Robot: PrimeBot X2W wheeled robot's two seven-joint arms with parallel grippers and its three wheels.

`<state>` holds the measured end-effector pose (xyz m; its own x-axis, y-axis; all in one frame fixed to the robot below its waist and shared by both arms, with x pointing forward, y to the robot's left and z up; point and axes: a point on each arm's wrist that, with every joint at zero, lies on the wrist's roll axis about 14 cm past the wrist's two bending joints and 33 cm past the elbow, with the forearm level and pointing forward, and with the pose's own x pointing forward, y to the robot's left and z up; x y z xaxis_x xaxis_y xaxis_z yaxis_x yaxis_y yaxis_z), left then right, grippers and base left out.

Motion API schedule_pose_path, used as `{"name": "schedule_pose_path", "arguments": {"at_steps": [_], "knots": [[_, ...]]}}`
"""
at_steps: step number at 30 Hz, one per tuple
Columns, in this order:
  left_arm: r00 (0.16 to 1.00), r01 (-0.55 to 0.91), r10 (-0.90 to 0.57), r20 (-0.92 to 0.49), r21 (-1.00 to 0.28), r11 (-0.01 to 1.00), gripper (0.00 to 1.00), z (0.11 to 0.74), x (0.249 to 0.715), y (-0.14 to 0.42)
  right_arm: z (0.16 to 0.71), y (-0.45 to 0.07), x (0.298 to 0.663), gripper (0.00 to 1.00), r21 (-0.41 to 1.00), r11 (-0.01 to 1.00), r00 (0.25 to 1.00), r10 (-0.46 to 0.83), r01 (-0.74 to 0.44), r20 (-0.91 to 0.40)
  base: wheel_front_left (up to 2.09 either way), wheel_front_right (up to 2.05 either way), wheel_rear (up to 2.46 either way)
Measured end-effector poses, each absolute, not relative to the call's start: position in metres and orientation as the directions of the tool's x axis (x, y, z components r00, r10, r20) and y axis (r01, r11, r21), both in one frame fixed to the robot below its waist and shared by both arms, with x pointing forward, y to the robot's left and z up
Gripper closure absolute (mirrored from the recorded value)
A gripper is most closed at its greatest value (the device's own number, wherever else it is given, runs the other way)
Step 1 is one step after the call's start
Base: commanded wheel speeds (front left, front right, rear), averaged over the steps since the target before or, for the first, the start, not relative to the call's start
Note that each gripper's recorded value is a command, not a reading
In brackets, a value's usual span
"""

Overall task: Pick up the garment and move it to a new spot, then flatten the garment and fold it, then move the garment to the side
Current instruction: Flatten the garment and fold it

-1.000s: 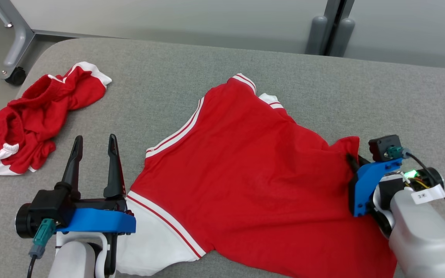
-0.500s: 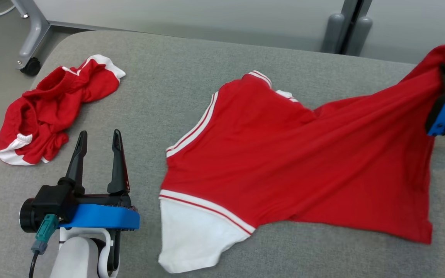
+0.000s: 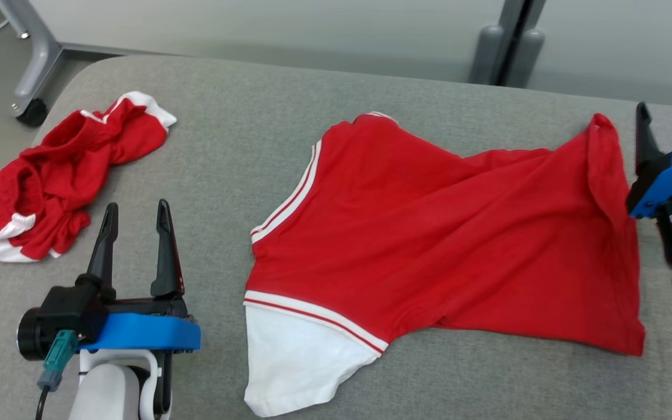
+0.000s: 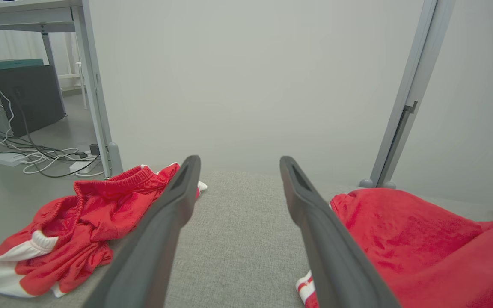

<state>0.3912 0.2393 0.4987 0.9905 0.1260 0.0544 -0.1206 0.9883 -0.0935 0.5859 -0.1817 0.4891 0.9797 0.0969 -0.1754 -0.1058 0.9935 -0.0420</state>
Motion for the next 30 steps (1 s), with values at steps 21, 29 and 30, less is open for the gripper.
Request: {"name": "schedule_pose_path", "arguments": {"at_steps": [21,29,30], "knots": [[0.997,-0.034,0.038,0.071,-0.067,0.997,0.00,0.502,0.377,0.212,0.513,-0.177,0.452,0.00,0.016,0.995,0.994,0.099,-0.100,0.051,0.00,0.00,0.00],[0.998,-0.009,0.012,0.060,-0.062,0.998,0.00,0.500,0.374,0.204,0.507,-0.190,0.410,0.00,0.045,0.998,0.998,0.043,-0.045,0.050,0.00,0.00,0.00],[0.998,-0.007,0.010,0.054,-0.062,0.998,0.00,0.499,0.373,0.204,0.508,-0.192,0.406,0.00,0.047,0.998,0.998,0.036,-0.038,0.051,0.00,0.00,0.00]]}}
